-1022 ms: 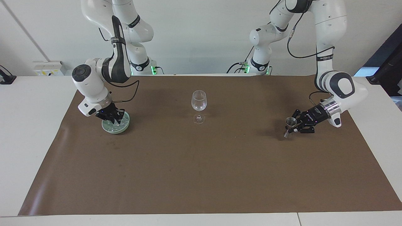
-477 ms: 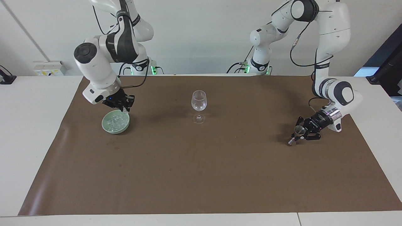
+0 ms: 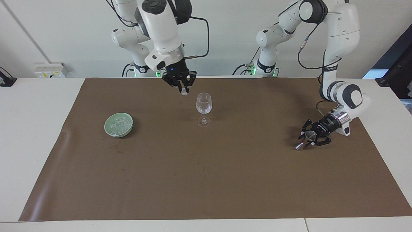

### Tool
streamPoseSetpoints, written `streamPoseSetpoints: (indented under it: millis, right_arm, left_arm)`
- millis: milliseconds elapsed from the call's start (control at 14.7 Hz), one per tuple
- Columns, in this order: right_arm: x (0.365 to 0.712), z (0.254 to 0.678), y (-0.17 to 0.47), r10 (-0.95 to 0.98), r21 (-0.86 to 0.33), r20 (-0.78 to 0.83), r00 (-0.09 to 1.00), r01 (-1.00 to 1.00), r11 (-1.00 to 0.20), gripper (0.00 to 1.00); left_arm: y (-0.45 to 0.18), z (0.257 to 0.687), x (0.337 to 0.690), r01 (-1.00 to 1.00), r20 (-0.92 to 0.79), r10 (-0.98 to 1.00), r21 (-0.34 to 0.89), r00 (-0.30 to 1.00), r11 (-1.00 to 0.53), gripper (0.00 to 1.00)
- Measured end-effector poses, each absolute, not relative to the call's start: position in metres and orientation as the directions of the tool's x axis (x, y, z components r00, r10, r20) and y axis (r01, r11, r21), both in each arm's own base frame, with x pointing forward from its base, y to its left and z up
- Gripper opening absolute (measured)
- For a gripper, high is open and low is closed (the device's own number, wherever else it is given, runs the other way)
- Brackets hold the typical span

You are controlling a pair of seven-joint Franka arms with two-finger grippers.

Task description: Pour wine and add ice with both arms

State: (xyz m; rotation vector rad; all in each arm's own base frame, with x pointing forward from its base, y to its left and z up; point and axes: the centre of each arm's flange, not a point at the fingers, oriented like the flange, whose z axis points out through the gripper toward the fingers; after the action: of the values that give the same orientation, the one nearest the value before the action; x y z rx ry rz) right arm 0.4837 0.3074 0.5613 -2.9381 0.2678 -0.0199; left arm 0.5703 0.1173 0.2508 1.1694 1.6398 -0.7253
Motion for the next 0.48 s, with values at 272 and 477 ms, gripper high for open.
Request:
streamPoseSetpoints:
  millis: [272, 477]
  right_arm:
    - [0.454, 0.535, 0.371, -0.171, -0.187, -0.021, 0.985, -0.172, -0.967, 0.24]
    - [0.455, 0.513, 0.365, -0.177, -0.15, -0.031, 0.984, -0.179, -0.972, 0.24]
  left_arm:
    - [0.129, 0.259, 0.573, 0.969, -0.859, 0.512, 0.113, -0.017, 0.221, 1.0]
    - [0.142, 0.277, 0.582, 0.988, -0.753, 0.652, 0.15, 0.091, 0.036, 1.0]
